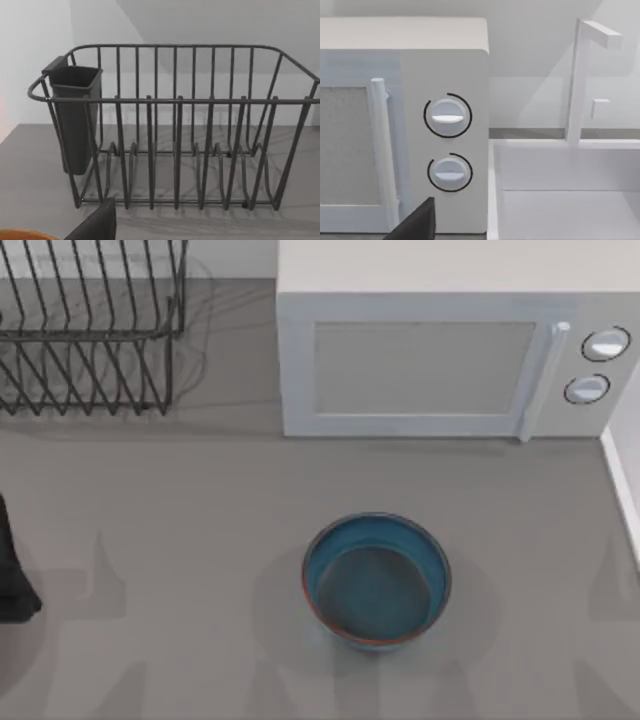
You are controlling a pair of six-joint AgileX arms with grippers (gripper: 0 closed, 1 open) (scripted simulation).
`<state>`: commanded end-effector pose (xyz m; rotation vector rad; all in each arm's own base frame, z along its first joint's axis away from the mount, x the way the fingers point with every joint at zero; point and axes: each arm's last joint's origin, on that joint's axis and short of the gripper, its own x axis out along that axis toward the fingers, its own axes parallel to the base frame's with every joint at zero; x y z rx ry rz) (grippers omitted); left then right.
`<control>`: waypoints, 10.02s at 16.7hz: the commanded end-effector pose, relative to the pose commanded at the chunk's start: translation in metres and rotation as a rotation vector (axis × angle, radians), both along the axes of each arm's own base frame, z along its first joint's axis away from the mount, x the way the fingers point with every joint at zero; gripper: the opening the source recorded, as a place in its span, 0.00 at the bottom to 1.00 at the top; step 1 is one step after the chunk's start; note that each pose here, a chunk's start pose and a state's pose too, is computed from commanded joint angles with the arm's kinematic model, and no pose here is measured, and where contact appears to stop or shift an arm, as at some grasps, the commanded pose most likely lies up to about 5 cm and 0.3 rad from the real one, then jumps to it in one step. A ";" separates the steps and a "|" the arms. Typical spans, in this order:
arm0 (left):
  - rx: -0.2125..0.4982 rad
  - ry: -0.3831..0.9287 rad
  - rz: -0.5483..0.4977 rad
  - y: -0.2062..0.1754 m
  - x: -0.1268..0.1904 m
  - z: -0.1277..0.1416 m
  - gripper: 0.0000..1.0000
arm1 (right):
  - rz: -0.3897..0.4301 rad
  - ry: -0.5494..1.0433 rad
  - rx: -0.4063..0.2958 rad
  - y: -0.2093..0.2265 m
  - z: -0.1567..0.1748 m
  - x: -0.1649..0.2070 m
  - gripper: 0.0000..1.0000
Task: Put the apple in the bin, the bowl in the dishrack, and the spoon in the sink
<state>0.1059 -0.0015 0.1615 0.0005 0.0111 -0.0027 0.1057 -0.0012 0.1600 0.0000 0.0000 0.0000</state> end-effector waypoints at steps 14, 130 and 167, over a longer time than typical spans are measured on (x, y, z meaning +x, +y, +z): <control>0.067 0.926 -0.406 -0.112 0.089 0.093 1.00 | 0.000 0.000 0.000 0.000 0.000 0.000 1.00; -0.001 -0.011 -0.017 0.031 0.075 0.256 0.00 | 0.000 0.000 0.000 0.000 0.000 0.000 1.00; -0.001 -0.011 -0.017 0.027 0.275 0.056 0.75 | 0.000 0.000 0.000 0.000 0.000 0.000 1.00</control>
